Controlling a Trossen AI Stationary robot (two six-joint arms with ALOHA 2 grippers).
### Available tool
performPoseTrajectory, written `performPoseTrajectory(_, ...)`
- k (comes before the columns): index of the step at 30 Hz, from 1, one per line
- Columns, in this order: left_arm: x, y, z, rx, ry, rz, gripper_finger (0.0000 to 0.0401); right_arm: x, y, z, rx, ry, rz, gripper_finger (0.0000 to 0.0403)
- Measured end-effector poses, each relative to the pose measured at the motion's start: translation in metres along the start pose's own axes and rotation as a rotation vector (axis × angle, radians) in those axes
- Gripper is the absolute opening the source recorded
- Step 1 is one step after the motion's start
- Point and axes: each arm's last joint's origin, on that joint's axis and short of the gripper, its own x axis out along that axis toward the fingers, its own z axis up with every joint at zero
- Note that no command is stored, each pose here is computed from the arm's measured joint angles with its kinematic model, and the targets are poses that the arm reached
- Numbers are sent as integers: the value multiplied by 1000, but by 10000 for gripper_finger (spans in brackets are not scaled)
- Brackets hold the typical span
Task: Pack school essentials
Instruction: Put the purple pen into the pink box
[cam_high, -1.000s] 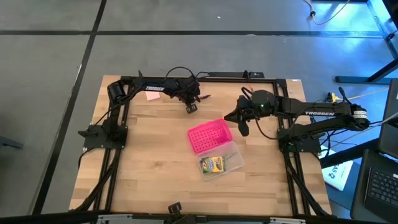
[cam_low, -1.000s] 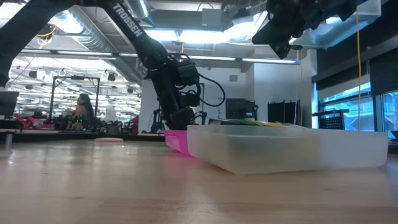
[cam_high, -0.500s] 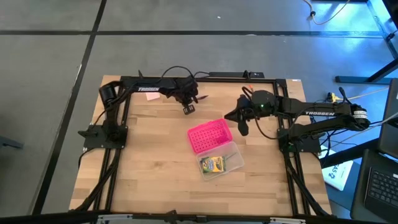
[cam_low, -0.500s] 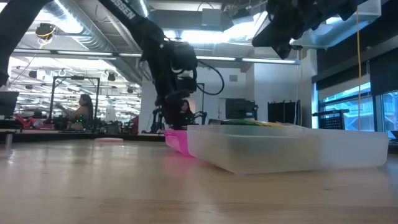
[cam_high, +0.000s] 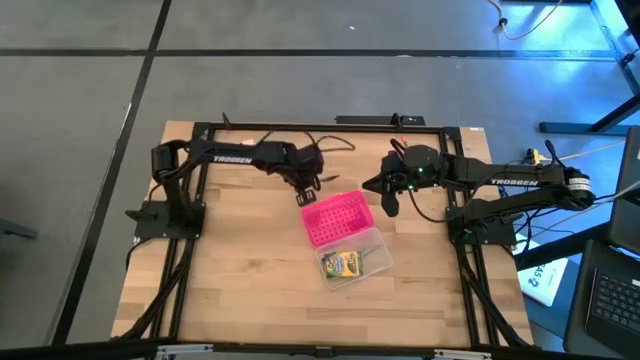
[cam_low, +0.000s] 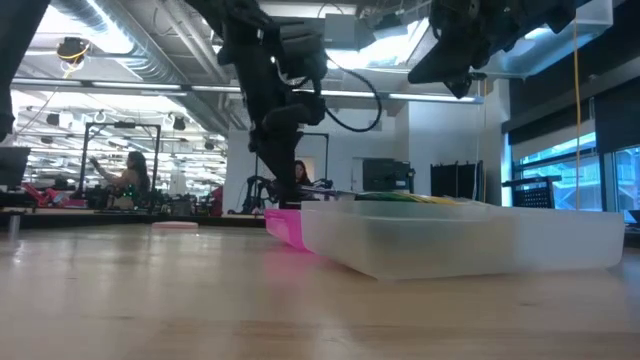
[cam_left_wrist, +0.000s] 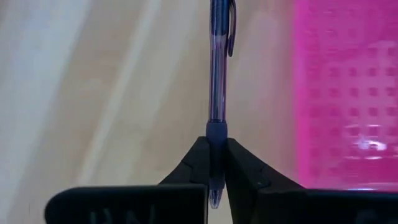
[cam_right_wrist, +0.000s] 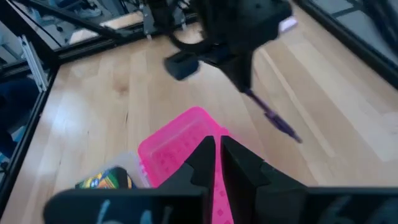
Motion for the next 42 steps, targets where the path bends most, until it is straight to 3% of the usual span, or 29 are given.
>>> performPoseTrajectory(4, -3, -22, -4, -23, 12, -22, 14, 0, 0, -2, 4, 26, 13, 30)
performPoseTrajectory(15, -29, -79, -17, -108, -40, -71, 14, -1, 8, -7, -14, 105, 287, 30)
performPoseTrajectory(23, -37, -122, -31, -176, -60, -126, 14, -4, 8, -20, 28, 252, 348, 30)
performPoseTrajectory(31, -38, -146, -35, -223, -106, -188, 14, -7, 10, -29, 57, 363, 449, 30)
performPoseTrajectory(42, -28, -164, -33, -200, -160, -242, 14, -10, 14, -38, 75, 462, 468, 30)
